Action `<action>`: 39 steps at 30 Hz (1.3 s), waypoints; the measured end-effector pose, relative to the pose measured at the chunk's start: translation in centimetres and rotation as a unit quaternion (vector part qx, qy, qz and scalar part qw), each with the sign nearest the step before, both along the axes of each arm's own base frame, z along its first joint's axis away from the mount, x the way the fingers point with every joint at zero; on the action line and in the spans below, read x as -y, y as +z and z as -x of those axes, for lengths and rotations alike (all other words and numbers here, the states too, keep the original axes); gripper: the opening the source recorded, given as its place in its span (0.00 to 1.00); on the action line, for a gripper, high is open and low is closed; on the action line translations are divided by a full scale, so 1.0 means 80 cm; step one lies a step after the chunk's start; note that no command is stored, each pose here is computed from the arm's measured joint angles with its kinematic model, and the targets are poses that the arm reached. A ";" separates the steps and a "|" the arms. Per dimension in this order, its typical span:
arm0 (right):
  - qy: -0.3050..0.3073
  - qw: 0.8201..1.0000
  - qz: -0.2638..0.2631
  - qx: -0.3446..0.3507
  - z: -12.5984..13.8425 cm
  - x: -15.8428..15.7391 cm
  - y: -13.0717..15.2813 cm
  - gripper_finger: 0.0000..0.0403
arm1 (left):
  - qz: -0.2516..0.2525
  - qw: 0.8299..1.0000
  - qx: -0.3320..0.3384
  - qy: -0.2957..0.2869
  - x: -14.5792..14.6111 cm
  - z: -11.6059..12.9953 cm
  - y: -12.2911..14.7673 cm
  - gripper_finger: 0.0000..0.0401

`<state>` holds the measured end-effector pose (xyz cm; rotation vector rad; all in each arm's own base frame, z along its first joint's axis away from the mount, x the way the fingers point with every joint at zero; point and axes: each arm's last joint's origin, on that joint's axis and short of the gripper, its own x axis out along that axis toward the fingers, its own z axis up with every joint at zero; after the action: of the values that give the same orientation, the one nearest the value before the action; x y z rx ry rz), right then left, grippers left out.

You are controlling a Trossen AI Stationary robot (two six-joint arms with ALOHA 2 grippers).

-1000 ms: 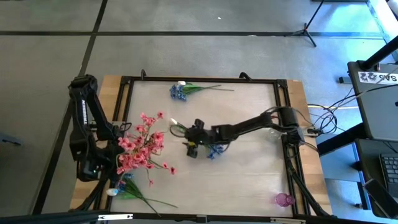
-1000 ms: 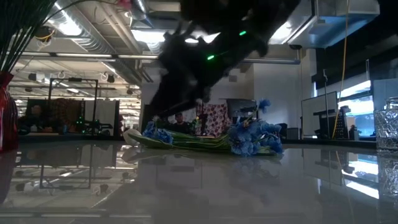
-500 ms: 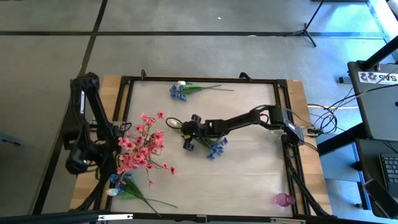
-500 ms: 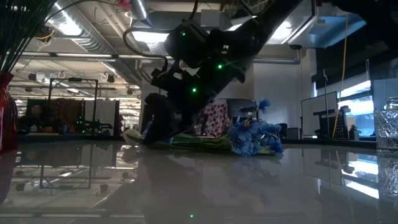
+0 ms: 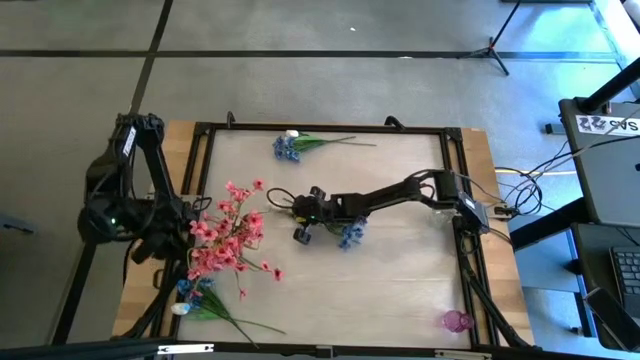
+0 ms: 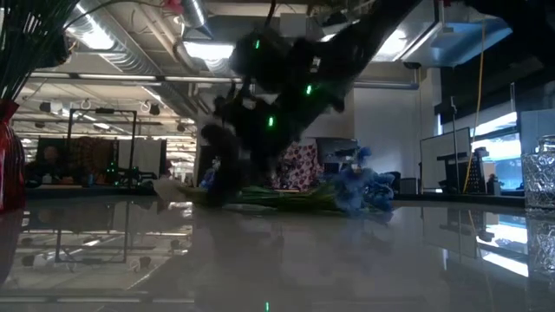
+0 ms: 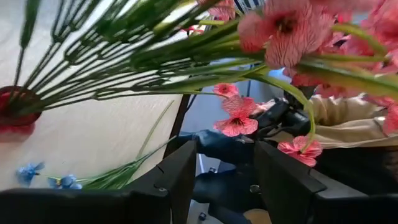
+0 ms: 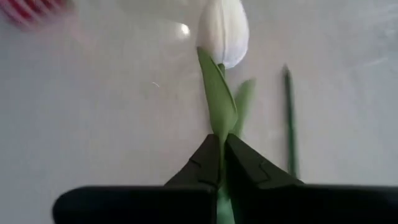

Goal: Sort flowers into vase by color
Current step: Put the center white tulip into the transparent vase

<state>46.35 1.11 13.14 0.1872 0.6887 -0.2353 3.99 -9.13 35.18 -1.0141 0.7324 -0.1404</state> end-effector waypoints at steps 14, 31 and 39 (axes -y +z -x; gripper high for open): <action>-0.084 0.977 0.083 0.178 0.105 0.034 0.232 0.02 | -0.006 1.000 0.001 -0.014 -0.018 0.005 0.000 0.39; -0.056 0.903 0.146 0.401 0.410 0.038 0.250 0.02 | -0.069 0.968 0.215 0.108 -0.007 -0.011 0.039 0.39; 0.009 0.865 0.161 0.475 0.471 0.038 0.236 0.01 | -0.119 0.938 0.252 0.205 -0.002 -0.029 0.052 0.39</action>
<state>8.69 -1.93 32.05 -0.0382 -0.3395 -0.2056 6.28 -8.95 39.30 -0.8282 0.0581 0.0511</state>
